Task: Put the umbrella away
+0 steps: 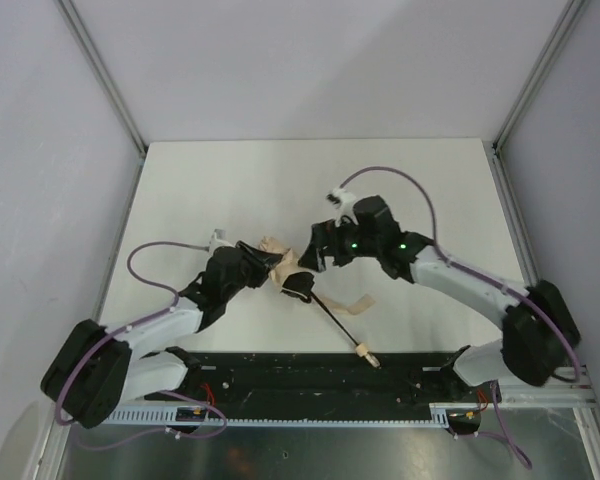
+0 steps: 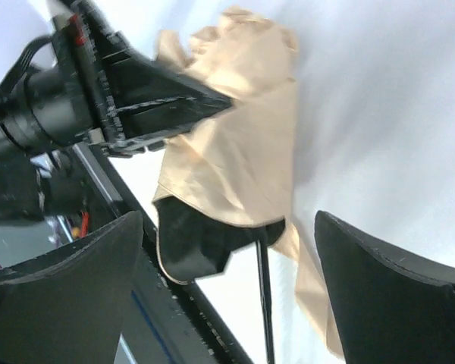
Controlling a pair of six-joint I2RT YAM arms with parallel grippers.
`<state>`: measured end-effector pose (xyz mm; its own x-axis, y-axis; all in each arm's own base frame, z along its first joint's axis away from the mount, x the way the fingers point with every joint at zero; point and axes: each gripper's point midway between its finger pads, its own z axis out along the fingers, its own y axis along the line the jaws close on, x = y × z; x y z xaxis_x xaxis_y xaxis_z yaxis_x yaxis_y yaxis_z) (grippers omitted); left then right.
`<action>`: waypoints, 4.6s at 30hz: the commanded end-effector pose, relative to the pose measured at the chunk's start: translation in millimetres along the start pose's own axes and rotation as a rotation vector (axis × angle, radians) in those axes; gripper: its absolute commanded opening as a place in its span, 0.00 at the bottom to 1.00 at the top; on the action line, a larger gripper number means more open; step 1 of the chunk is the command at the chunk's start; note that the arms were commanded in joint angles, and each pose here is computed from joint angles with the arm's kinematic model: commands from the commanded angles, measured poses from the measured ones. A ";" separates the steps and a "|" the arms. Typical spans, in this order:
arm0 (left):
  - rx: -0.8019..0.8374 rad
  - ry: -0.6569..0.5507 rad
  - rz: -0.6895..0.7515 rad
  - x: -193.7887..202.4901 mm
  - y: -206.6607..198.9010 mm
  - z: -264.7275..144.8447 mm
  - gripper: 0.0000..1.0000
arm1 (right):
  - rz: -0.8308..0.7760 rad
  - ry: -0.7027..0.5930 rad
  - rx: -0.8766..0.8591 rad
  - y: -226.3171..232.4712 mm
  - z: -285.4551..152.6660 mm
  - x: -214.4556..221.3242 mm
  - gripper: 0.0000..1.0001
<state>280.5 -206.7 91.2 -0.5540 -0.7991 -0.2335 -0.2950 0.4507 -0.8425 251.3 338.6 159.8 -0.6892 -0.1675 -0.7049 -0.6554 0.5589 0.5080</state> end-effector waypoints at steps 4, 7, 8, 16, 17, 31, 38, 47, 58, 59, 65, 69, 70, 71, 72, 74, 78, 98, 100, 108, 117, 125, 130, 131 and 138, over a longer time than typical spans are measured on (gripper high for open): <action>0.282 -0.075 0.006 -24.8 -67.1 -36.9 0.00 | 0.526 -0.268 0.267 -38.5 -74.7 -3.2 0.99; 0.354 -0.070 -0.016 -27.5 -82.9 -50.8 0.00 | 0.695 -0.376 0.263 -49.6 -95.0 4.2 0.99; 0.377 -0.070 -0.023 -28.6 -88.3 -55.3 0.00 | 0.733 -0.384 0.263 -54.1 -98.4 7.5 0.99; 0.549 -0.021 -0.072 -29.3 -132.1 -93.2 0.00 | 0.844 -0.225 0.137 -46.6 -77.1 29.6 0.95; 0.570 -0.015 -0.078 -29.6 -138.1 -98.5 0.00 | 0.768 -0.206 0.088 -43.5 -75.1 26.6 0.93; 0.778 0.035 -0.100 -38.6 -204.2 -156.8 0.00 | 0.059 -0.091 -0.438 37.5 -66.7 16.2 0.89; 0.852 0.058 -0.100 -39.5 -226.0 -181.5 0.00 | 0.139 -0.073 -0.477 34.3 -40.1 15.3 0.79; 0.881 0.068 -0.119 -40.8 -233.1 -192.5 0.00 | 0.111 -0.143 -0.534 55.2 -16.8 -2.2 0.87; 0.862 0.078 -0.110 -38.9 -233.1 -183.1 0.00 | 0.446 -0.093 -0.274 17.0 24.5 19.3 0.89; 0.858 0.084 -0.108 -37.8 -232.4 -181.4 0.00 | 0.482 -0.066 -0.239 8.4 25.4 26.4 0.89; 0.866 0.105 -0.048 -31.8 -236.2 -180.2 0.00 | 0.624 0.104 -0.002 -30.4 3.7 73.6 0.90; 0.861 0.096 -0.034 -31.8 -234.0 -177.6 0.00 | 0.808 0.084 0.191 -48.3 -32.7 76.1 0.98; 0.859 0.095 -0.034 -31.7 -233.3 -176.8 0.00 | 0.852 0.077 0.230 -53.4 -43.6 75.4 0.99; 0.856 0.098 -0.032 -31.2 -233.1 -175.8 0.00 | 0.882 0.075 0.262 -56.7 -54.8 74.6 0.99; 0.856 0.102 -0.027 -30.6 -233.2 -175.2 0.00 | 0.892 0.063 0.301 -60.2 -65.4 70.8 0.99; 0.855 0.115 -0.016 -27.9 -232.6 -174.8 0.00 | 0.896 0.044 0.376 -60.6 -85.0 62.7 0.99; 0.857 0.128 -0.003 -24.2 -228.7 -175.5 0.00 | 0.957 0.048 0.333 -40.4 -92.5 44.5 0.99; 0.911 0.207 0.058 -6.7 -227.9 -194.2 0.00 | 1.219 0.335 0.134 34.6 -13.5 46.4 0.98; 0.913 0.207 0.057 -6.4 -228.4 -194.9 0.00 | 1.229 0.330 0.139 34.7 -10.9 46.1 0.98; 0.909 0.206 0.042 -6.3 -229.4 -193.5 0.00 | 1.250 0.220 0.253 -8.7 -35.7 36.5 0.99; 0.893 0.201 0.036 -7.4 -230.8 -186.6 0.00 | 1.255 0.239 0.254 1.7 -44.7 40.0 0.99; 0.884 0.203 0.034 -7.0 -230.7 -182.4 0.00 | 1.271 0.289 0.170 44.9 -30.6 41.1 0.98; 0.890 0.201 0.036 -7.0 -231.7 -184.7 0.00 | 1.271 0.293 0.148 61.5 -27.9 41.3 0.94; 0.890 0.203 0.034 -6.8 -231.9 -184.9 0.00 | 1.270 0.287 0.143 63.1 -27.2 39.7 0.91; 0.878 0.174 0.010 -11.3 -231.9 -185.1 0.00 | 1.154 0.160 0.016 40.2 -0.4 3.3 0.43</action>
<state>217.8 -237.8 325.9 -0.7358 -0.6483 -0.1958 0.2510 0.0074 -0.9680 176.7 343.5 155.2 -0.8555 0.3818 0.3497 0.5150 0.5583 0.6505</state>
